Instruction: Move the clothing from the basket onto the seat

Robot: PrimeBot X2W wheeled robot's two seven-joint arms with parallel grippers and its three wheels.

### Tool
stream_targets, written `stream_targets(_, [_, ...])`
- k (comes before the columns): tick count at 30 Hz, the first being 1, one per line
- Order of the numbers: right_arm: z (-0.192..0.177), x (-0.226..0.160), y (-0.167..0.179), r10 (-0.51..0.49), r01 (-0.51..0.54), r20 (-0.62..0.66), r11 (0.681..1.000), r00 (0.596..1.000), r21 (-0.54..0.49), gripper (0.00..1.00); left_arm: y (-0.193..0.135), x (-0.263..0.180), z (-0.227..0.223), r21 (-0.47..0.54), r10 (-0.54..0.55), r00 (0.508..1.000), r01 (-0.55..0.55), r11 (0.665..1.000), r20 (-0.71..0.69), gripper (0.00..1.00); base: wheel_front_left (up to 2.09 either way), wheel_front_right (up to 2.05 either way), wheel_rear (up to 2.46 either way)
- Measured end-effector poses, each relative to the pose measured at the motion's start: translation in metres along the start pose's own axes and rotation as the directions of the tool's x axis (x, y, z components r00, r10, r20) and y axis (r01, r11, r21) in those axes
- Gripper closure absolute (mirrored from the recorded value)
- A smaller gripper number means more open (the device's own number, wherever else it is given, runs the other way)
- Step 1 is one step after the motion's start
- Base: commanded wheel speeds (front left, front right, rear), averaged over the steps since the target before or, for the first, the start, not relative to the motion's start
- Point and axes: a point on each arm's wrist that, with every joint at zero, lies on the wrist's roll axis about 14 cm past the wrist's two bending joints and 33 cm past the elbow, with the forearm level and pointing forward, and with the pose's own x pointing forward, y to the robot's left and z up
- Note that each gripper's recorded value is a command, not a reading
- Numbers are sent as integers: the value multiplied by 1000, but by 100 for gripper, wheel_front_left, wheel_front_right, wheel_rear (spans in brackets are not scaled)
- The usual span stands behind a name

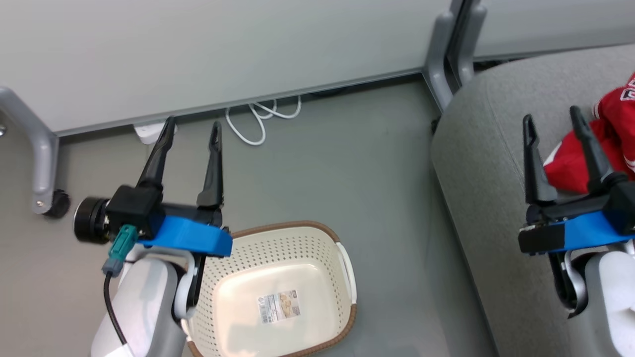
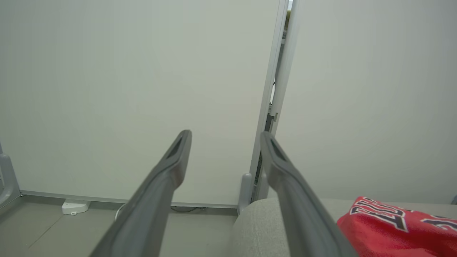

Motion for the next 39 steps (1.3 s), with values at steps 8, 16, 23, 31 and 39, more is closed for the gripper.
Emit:
stream_targets(8, [-1, -11, 35, 61, -60, -10, 995, 998, 82, 0, 36, -47, 6, 18, 135, 991, -134, 991, -8, 0, 0, 0, 0])
stream_targets(16, [-16, -41, 61, 107, -95, -75, 986, 991, 139, 0, 54, -91, 8, 17, 229, 973, -229, 973, -19, 0, 0, 0, 0])
stream_targets(23, [-24, -59, 72, 121, -101, -110, 980, 987, 172, 0, 56, -112, 8, 14, 253, 967, -253, 967, -21, 0, 0, 0, 0])
stream_targets(31, [-34, -73, 73, 115, -86, -146, 978, 983, 190, 0, 59, -125, 2, 18, 270, 962, -270, 963, -41, 0, 0, 0, 0])
stream_targets(39, [-36, -77, 73, 111, -80, -154, 978, 982, 195, 0, 56, -131, -4, 17, 265, 962, -265, 964, -63, 0, 0, 0, 0])
